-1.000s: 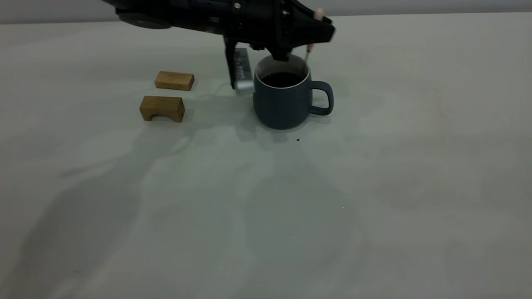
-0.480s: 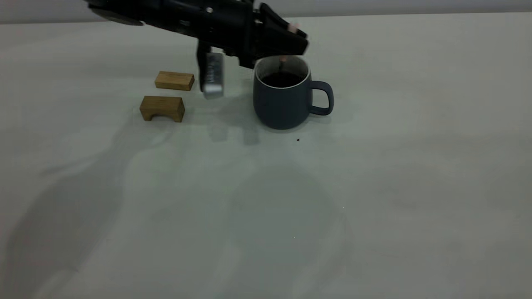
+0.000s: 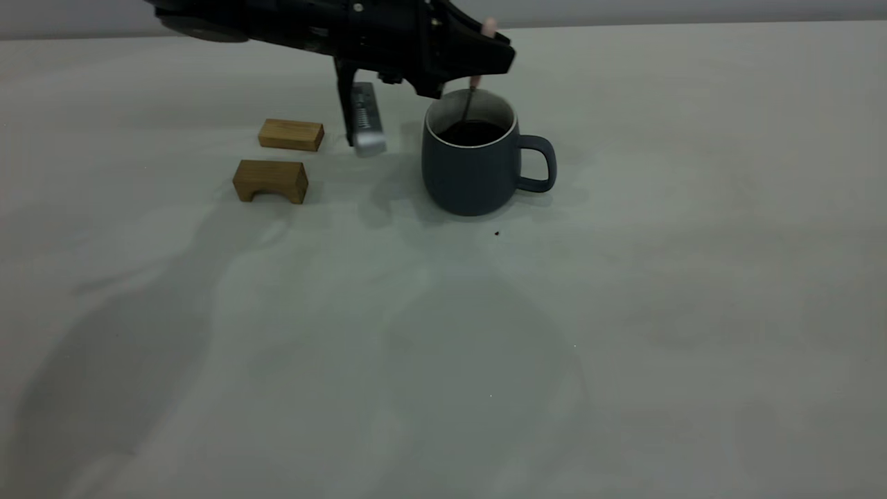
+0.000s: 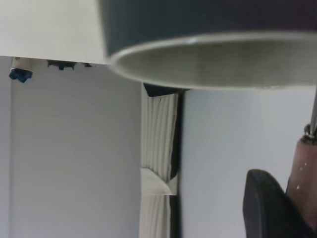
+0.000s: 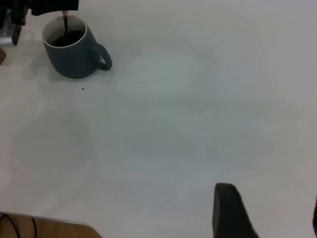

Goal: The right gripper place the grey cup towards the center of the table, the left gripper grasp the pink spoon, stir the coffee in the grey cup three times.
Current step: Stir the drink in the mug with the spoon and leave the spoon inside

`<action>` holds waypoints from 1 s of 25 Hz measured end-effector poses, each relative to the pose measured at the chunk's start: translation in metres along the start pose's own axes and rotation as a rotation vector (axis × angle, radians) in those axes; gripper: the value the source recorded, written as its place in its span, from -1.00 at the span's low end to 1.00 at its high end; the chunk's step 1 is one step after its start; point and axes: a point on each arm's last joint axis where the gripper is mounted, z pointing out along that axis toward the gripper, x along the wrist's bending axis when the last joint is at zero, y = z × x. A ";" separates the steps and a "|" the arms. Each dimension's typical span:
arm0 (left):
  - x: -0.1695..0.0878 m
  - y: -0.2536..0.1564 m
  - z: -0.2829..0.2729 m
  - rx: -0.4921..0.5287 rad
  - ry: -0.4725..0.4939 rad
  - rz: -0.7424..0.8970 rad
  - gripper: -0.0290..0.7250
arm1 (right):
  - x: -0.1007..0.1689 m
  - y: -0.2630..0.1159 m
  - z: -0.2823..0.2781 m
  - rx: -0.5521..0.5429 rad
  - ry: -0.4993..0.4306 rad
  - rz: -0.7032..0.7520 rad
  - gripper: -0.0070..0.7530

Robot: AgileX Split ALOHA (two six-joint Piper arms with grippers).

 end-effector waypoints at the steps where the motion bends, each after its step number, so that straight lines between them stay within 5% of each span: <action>1: 0.002 -0.001 0.002 0.002 0.008 0.002 -0.60 | 0.000 0.000 0.000 0.000 0.000 0.000 0.17; 18: 0.021 -0.009 -0.003 0.102 0.228 0.036 -0.56 | 0.000 0.000 0.000 0.000 0.000 0.000 0.17; 25: 0.025 0.000 -0.005 0.038 0.287 0.191 0.31 | 0.000 0.000 0.000 0.000 0.000 0.000 0.17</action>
